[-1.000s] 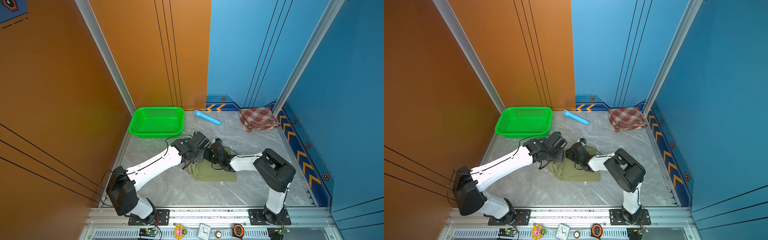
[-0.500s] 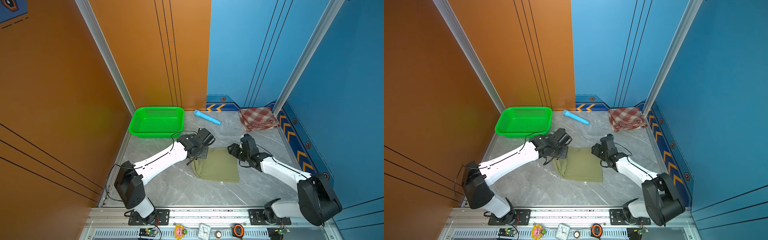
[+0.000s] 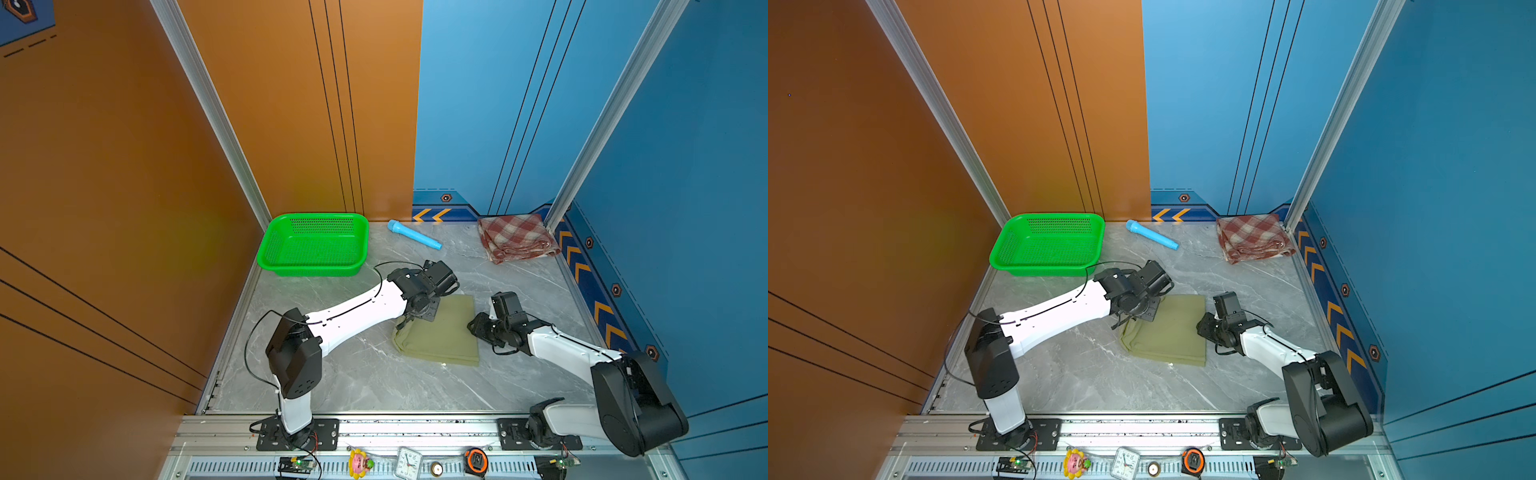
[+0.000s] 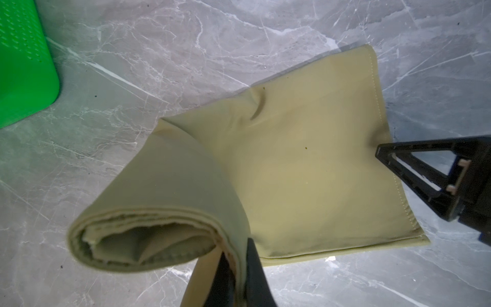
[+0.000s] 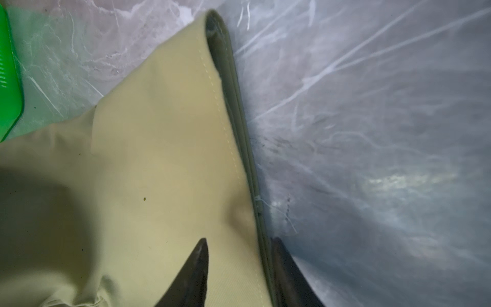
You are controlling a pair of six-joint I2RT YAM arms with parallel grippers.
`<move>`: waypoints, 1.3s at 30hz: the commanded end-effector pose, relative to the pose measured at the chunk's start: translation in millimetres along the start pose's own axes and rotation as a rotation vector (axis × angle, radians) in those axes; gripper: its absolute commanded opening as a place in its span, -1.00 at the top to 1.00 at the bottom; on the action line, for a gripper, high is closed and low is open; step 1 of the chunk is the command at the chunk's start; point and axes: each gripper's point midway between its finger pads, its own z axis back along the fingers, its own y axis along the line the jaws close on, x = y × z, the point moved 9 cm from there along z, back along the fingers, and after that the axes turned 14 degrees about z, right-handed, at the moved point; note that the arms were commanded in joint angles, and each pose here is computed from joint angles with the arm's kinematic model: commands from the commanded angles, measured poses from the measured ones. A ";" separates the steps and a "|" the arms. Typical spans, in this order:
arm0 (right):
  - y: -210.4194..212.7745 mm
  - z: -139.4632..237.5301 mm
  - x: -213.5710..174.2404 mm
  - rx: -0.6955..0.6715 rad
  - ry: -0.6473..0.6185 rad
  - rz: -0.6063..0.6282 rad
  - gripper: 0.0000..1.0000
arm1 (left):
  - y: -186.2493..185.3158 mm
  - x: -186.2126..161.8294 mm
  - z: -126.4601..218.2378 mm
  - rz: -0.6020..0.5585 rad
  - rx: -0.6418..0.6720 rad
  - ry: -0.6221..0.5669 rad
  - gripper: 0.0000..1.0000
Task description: Fold and stack the skirts
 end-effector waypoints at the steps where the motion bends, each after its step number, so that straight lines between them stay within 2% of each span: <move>1: -1.6 -7.5 -4.6 0.054 -0.008 -0.014 0.29 | -17.7 -6.0 -5.2 -0.063 0.015 0.018 1.00; 5: -0.9 -15.3 -7.4 0.109 -0.032 -0.043 0.41 | -39.5 -11.3 -17.1 -0.102 0.009 0.047 1.00; 13: 15.2 -23.3 -11.2 0.165 -0.086 -0.083 0.45 | -74.2 -20.9 -42.0 -0.152 -0.002 0.104 1.00; 15: 14.3 -21.8 -11.4 0.161 -0.100 -0.101 0.42 | -79.8 -24.1 -50.2 -0.153 -0.005 0.125 1.00; 18: -0.1 -14.1 -14.3 0.104 -0.103 -0.120 0.23 | -89.8 -27.8 -58.0 -0.155 -0.025 0.150 0.98; 19: -7.1 -10.6 -15.8 0.092 -0.104 -0.131 0.17 | -93.6 -29.0 -59.6 -0.151 -0.034 0.155 0.84; 22: -24.4 0.9 -17.7 0.079 -0.102 -0.155 0.00 | -111.6 -29.0 -58.0 -0.147 -0.089 0.161 0.03; 23: -29.3 5.1 -18.7 0.072 -0.102 -0.160 -0.04 | -119.8 -27.6 -55.2 -0.146 -0.122 0.163 -0.17; 26: -40.5 16.1 -20.3 0.057 -0.112 -0.171 -0.13 | -136.4 -17.3 -40.3 -0.121 -0.226 0.166 -0.48; 30: -41.7 27.2 -18.6 0.061 -0.118 -0.150 -0.16 | -139.7 -1.1 -7.9 -0.109 -0.314 0.124 -0.59; 33: -35.1 34.8 -13.9 0.054 -0.135 -0.108 -0.16 | -121.5 5.9 9.1 -0.100 -0.300 0.096 -0.59; 36: -25.6 41.8 -7.3 0.043 -0.150 -0.057 -0.15 | -92.2 7.4 10.5 -0.089 -0.236 0.081 -0.57; 39: -18.3 42.8 -2.3 0.048 -0.140 -0.028 -0.14 | -67.8 -1.2 -0.7 -0.077 -0.230 0.093 -0.55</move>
